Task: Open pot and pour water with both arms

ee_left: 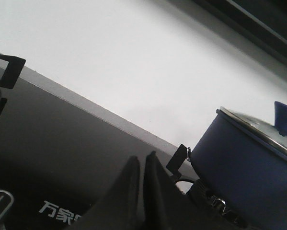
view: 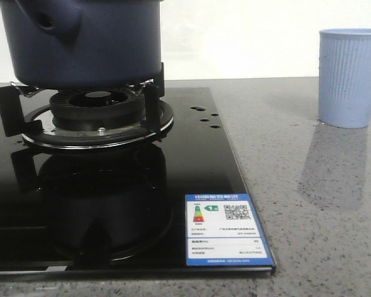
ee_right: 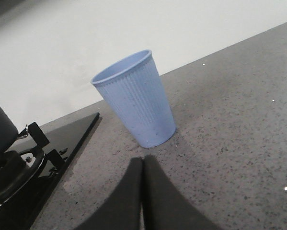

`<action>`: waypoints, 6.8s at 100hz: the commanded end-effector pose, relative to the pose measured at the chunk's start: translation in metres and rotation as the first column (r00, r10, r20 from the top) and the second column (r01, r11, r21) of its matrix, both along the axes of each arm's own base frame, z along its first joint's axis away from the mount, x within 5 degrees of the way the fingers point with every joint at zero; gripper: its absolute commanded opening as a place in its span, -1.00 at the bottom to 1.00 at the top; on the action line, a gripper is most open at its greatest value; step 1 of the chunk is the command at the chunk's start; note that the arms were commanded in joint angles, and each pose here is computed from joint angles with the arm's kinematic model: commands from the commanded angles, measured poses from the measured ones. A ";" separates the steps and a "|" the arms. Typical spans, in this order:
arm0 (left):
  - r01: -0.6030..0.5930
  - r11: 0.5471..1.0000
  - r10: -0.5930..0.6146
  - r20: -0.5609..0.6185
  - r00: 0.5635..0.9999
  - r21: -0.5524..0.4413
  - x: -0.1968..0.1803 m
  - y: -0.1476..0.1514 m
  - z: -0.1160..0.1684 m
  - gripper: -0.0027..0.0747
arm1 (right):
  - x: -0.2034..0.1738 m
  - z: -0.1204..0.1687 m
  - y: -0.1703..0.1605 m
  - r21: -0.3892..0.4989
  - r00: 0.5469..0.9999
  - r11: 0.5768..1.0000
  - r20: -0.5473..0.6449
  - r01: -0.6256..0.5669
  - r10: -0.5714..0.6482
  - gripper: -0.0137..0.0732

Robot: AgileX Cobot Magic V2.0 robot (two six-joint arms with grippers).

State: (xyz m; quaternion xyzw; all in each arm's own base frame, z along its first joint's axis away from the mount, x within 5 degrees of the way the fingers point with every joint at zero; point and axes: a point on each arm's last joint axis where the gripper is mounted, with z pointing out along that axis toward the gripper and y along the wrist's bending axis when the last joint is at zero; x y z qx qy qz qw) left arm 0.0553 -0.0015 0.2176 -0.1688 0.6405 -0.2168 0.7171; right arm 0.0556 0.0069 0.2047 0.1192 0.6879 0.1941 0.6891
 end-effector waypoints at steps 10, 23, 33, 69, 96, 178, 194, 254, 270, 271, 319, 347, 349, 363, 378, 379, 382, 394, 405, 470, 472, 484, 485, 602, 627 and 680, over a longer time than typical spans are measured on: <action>-0.030 0.999 0.033 0.162 0.986 -0.024 -0.010 0.003 0.036 -0.97 | -0.006 0.028 -0.004 0.018 0.988 0.999 0.149 0.043 -0.046 -0.82; -0.028 0.996 0.013 0.179 0.984 0.085 -0.014 0.001 0.064 -0.97 | -0.006 0.048 -0.002 -0.120 0.990 0.992 0.137 0.042 -0.025 -0.82; -0.022 0.980 -0.007 0.144 0.989 0.198 -0.014 -0.002 0.088 -0.97 | -0.002 0.068 -0.001 -0.247 0.996 0.968 0.085 0.032 -0.012 -0.82; 0.066 0.896 -0.088 0.030 0.996 0.439 0.007 -0.011 0.165 -0.97 | 0.037 0.139 0.006 -0.395 0.985 0.913 -0.166 -0.101 0.037 -0.83; 0.269 0.859 -0.284 -0.031 0.958 0.435 0.031 -0.032 0.172 -0.91 | 0.056 0.144 0.017 -0.408 0.963 0.890 -0.248 -0.205 0.109 -0.74; 0.323 0.855 -0.345 -0.020 0.938 0.404 0.136 -0.098 0.142 0.47 | 0.057 0.144 0.018 -0.406 0.961 0.889 -0.248 -0.214 0.118 0.70; 0.327 0.860 -0.341 -0.037 0.939 0.392 0.153 -0.108 0.137 0.48 | 0.057 0.144 0.019 -0.404 0.961 0.889 -0.249 -0.214 0.119 0.70; 0.365 0.830 -0.369 -0.074 0.926 0.423 0.203 -0.147 0.137 0.55 | 0.057 0.144 0.019 -0.404 0.961 0.889 -0.249 -0.214 0.119 0.70; 0.365 0.829 -0.368 -0.078 0.926 0.424 0.206 -0.148 0.135 0.54 | 0.057 0.144 0.019 -0.404 0.961 0.889 -0.250 -0.215 0.119 0.70; 0.365 0.829 -0.368 -0.078 0.926 0.424 0.206 -0.148 0.135 0.54 | 0.057 0.144 0.019 -0.404 0.961 0.889 -0.250 -0.215 0.119 0.70; 0.364 0.829 -0.369 -0.075 0.927 0.423 0.206 -0.148 0.136 0.05 | 0.057 0.144 0.019 -0.404 0.961 0.889 -0.250 -0.215 0.119 0.70; 0.311 0.856 -0.354 0.032 0.935 0.413 0.191 -0.135 0.164 0.05 | 0.057 0.144 0.019 -0.404 0.961 0.889 -0.251 -0.215 0.119 0.70; 0.304 0.859 -0.350 0.037 0.936 0.412 0.191 -0.133 0.165 0.05 | 0.057 0.144 0.019 -0.404 0.962 0.889 -0.246 -0.213 0.118 0.70; 0.245 0.879 -0.300 0.075 0.951 0.410 0.184 -0.113 0.179 0.05 | 0.059 0.139 0.019 -0.393 0.964 0.895 -0.237 -0.209 0.121 0.70; 0.183 0.895 -0.239 0.089 0.967 0.408 0.178 -0.090 0.190 0.05 | 0.063 0.121 0.021 -0.343 0.964 0.917 -0.232 -0.205 0.129 0.70; 0.179 0.895 -0.233 0.086 0.969 0.408 0.179 -0.088 0.190 0.05 | 0.063 0.118 0.021 -0.340 0.963 0.917 -0.235 -0.206 0.129 0.70; 0.166 0.898 -0.220 0.089 0.972 0.407 0.177 -0.084 0.192 0.05 | 0.064 0.114 0.021 -0.338 0.965 0.919 -0.230 -0.201 0.126 0.70; 0.119 0.906 -0.172 0.095 0.980 0.406 0.176 -0.070 0.196 0.05 | 0.067 0.101 0.019 -0.338 0.979 0.927 -0.173 -0.163 0.109 0.70; 0.084 0.911 -0.140 0.111 0.984 0.403 0.173 -0.061 0.200 0.05 | 0.072 0.092 0.019 -0.346 0.987 0.929 -0.129 -0.133 0.093 0.70; 0.039 0.915 -0.095 0.121 0.988 0.401 0.173 -0.050 0.202 0.05 | 0.158 0.048 0.030 -0.388 0.991 0.918 -0.131 -0.083 0.034 0.70; 0.039 0.915 -0.095 0.121 0.988 0.401 0.173 -0.050 0.202 0.05 | 0.159 0.047 0.030 -0.388 0.991 0.918 -0.131 -0.082 0.033 0.70; 0.039 0.915 -0.095 0.121 0.988 0.401 0.173 -0.050 0.202 0.05 | 0.169 0.037 0.032 -0.393 0.991 0.916 -0.131 -0.076 0.026 0.70; 0.039 0.915 -0.095 0.121 0.988 0.401 0.173 -0.050 0.202 0.05 | 0.170 0.036 0.032 -0.394 0.991 0.916 -0.128 -0.074 0.025 0.70; 0.039 0.915 -0.095 0.121 0.988 0.401 0.173 -0.050 0.202 0.05 | 0.195 0.011 0.033 -0.391 0.999 0.920 -0.046 -0.002 -0.018 0.08; 0.039 0.915 -0.095 0.121 0.988 0.401 0.173 -0.050 0.202 0.05 | 0.195 0.012 0.033 -0.391 0.999 0.920 -0.047 -0.002 -0.017 0.08; 0.039 0.915 -0.095 0.119 0.988 0.402 0.174 -0.050 0.202 0.05 | 0.184 0.058 0.039 -0.449 0.996 0.892 0.046 -0.051 0.080 0.08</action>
